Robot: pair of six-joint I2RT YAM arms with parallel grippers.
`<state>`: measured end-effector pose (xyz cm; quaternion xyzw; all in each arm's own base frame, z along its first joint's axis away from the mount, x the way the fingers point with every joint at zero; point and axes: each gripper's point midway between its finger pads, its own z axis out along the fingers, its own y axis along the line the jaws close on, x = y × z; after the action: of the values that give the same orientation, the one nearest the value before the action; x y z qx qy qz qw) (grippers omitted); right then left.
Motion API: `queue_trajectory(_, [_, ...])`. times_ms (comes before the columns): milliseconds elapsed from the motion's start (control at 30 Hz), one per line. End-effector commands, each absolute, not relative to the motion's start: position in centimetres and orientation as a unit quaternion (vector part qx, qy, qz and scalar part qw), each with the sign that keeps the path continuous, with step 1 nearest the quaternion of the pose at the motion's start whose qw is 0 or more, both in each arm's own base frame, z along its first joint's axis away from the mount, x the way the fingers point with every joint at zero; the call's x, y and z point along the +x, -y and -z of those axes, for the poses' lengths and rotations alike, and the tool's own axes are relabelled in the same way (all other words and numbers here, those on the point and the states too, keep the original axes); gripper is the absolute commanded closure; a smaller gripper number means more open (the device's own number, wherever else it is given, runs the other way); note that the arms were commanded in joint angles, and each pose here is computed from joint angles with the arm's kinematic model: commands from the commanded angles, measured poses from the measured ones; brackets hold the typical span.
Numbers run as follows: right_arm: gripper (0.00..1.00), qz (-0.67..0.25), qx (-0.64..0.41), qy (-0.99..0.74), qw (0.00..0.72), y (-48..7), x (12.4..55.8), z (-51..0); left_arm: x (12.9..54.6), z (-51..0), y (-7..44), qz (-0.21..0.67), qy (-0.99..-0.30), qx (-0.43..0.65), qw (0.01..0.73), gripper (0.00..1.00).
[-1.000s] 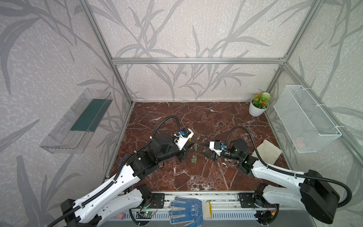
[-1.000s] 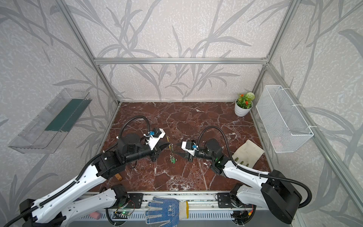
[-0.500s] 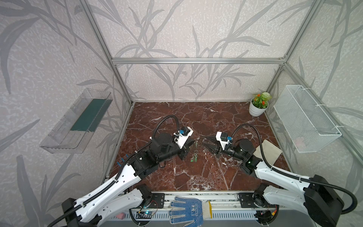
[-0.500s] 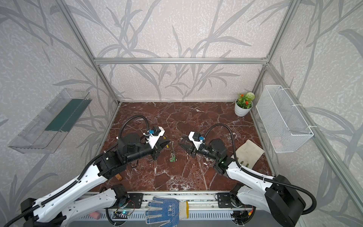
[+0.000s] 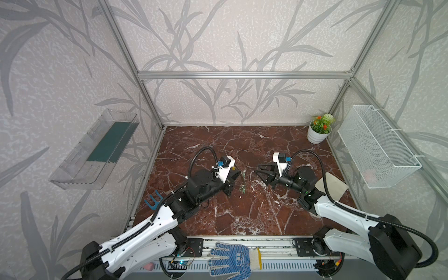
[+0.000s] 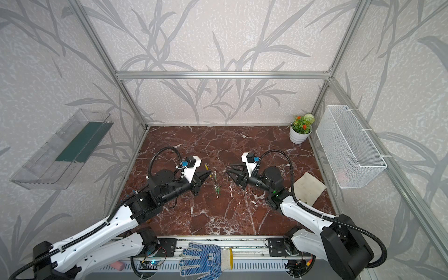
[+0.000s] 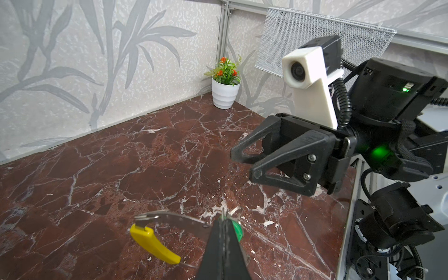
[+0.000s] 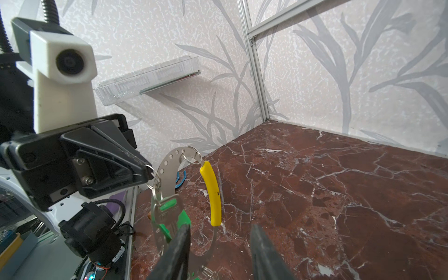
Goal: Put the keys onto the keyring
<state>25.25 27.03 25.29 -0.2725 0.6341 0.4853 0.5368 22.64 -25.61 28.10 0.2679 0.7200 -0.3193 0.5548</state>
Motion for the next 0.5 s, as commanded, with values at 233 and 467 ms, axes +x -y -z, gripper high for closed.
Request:
queue_trajectory(233, [0.6,-0.538,-0.264,-0.57,0.562,-27.5,25.3,-28.5,22.7,-30.8,27.2,0.395,-0.662,0.245,0.589,1.0])
queue_trajectory(467, [0.61,-0.568,-0.273,-0.543,0.555,-27.4,23.7,-29.2,22.3,-30.2,27.9,0.413,-0.662,0.252,0.572,1.0])
